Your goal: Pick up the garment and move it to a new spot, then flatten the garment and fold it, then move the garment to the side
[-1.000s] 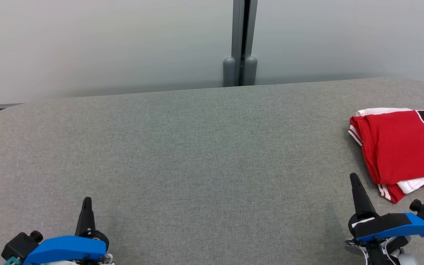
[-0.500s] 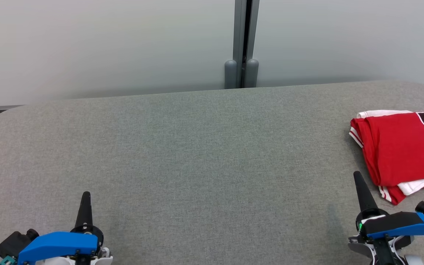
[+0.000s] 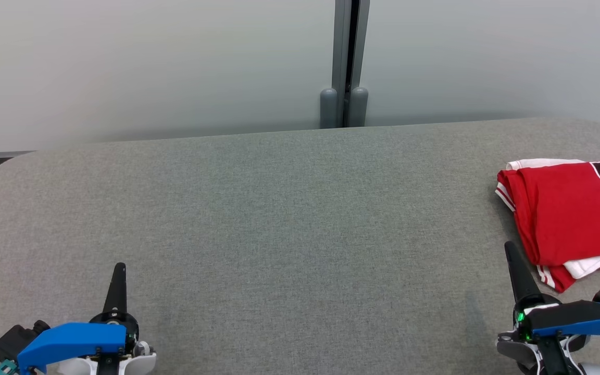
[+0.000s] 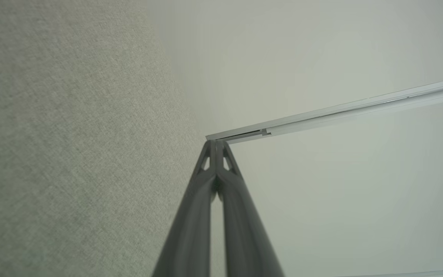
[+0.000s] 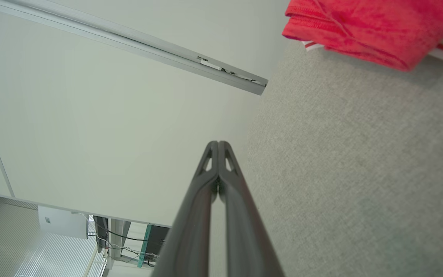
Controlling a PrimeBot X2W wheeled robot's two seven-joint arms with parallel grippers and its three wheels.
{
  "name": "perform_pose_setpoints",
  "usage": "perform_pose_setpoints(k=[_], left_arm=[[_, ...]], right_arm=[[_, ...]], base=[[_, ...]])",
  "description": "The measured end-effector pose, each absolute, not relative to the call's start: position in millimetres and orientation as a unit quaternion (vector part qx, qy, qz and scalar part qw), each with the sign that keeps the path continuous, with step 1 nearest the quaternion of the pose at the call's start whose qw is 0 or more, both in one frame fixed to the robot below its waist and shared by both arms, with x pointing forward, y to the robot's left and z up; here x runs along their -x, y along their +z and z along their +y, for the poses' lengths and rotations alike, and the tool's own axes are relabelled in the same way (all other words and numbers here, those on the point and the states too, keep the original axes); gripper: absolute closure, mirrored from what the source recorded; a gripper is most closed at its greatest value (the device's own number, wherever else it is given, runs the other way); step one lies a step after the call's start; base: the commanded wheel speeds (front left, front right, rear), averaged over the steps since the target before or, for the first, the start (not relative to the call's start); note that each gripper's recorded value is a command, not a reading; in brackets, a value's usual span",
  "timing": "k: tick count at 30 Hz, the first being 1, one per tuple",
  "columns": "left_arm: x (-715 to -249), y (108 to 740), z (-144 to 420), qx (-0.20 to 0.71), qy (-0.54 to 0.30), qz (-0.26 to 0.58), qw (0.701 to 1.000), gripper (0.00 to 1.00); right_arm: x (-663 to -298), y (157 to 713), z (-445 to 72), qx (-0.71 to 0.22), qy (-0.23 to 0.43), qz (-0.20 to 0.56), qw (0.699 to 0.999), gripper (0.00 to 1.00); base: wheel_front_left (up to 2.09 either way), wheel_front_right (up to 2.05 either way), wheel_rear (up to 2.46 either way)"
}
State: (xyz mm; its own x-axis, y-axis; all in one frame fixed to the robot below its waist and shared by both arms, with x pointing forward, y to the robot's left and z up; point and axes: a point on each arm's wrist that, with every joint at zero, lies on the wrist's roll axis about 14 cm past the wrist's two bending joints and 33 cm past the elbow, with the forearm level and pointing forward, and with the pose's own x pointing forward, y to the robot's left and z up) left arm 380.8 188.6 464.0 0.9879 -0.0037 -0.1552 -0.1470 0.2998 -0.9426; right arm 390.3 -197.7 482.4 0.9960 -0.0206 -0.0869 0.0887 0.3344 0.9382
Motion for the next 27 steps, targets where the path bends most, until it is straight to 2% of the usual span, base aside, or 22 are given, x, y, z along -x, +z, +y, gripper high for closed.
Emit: perform_pose_setpoints(k=[27], left_arm=[[-385.5, 487.4, 195.1, 0.667, 0.022, 0.029, 0.744, 1.0]], right_arm=[[-390.4, 497.5, -199.2, -0.662, -0.016, 0.011, 0.749, 1.0]], base=[[0.0, 0.0, 0.0]])
